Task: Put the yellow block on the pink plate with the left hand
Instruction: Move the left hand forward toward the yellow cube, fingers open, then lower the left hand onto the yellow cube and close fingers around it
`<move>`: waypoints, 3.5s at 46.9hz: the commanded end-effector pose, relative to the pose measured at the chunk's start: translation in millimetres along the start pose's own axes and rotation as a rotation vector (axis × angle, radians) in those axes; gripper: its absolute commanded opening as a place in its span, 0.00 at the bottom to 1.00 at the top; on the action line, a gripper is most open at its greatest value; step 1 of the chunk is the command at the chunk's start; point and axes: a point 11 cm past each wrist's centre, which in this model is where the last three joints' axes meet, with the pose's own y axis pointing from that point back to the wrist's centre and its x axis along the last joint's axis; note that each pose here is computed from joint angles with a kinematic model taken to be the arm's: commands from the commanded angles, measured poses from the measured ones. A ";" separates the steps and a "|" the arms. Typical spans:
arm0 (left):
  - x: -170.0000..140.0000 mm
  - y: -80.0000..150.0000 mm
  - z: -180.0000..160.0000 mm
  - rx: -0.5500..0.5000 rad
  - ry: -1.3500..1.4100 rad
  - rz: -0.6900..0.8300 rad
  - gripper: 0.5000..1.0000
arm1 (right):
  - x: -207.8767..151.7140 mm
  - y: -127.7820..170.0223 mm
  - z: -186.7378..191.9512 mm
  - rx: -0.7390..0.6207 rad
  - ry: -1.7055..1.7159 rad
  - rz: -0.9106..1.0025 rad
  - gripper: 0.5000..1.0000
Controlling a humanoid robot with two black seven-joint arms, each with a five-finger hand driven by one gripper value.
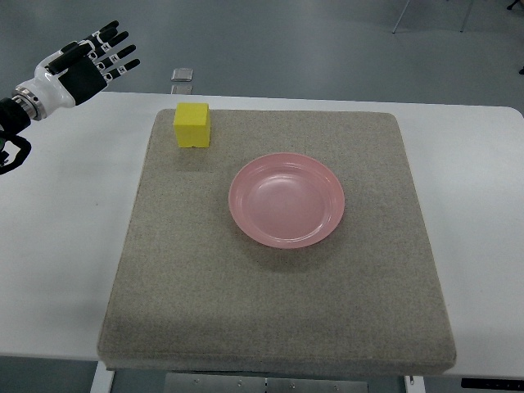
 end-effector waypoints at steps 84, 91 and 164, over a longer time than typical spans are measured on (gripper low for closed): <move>-37.3 -26.1 36.1 0.278 -1.245 -0.010 0.99 | -0.2 0.0 0.0 0.000 0.000 -0.001 0.85; -37.8 -28.9 36.8 0.314 -1.404 0.017 0.99 | -0.2 0.0 0.9 -0.002 0.000 0.000 0.85; -73.4 -83.7 -78.4 0.494 -1.824 -0.126 0.57 | 0.5 0.0 0.0 0.000 0.000 0.002 0.85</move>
